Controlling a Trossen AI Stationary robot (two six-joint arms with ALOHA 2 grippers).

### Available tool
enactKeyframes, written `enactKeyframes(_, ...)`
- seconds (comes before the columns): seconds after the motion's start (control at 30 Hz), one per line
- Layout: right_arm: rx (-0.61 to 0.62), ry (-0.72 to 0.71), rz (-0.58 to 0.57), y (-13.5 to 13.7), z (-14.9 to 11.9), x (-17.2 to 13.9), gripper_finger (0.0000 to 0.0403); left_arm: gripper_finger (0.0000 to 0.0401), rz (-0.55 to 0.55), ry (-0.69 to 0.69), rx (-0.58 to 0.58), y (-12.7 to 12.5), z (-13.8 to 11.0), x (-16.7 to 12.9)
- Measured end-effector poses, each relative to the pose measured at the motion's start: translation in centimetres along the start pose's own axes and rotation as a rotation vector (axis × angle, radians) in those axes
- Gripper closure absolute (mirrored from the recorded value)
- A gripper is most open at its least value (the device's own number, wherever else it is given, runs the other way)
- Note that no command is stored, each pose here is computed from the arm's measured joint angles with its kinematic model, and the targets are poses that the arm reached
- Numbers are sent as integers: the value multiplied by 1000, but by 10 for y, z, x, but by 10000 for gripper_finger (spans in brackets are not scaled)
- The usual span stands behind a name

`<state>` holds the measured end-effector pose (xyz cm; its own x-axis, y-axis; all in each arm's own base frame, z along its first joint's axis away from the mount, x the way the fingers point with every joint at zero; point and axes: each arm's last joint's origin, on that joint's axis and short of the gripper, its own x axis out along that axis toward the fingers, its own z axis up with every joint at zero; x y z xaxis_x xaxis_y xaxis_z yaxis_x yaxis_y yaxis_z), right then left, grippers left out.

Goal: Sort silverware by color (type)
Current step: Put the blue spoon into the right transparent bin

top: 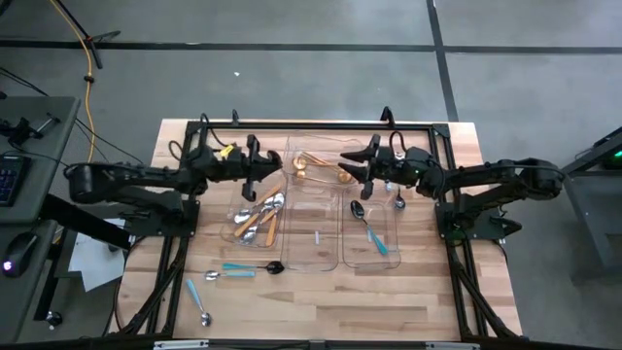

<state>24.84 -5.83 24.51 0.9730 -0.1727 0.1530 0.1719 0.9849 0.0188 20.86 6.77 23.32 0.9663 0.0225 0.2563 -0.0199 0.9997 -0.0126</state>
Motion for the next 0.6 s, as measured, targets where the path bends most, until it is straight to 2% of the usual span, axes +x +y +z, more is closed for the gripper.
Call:
enactKeyframes(0.13,6,17,26,6,-1,10,282,400,-15,21,-13,1,-6,17)
enactKeyframes(0.3,21,72,56,14,-14,40,282,400,-37,36,10,1,-10,34)
enactKeyframes(0.43,65,57,138,17,-10,59,282,400,-42,45,33,0,-13,36)
enactKeyframes(0.6,88,161,175,23,-20,83,282,400,-50,42,33,-2,-13,37)
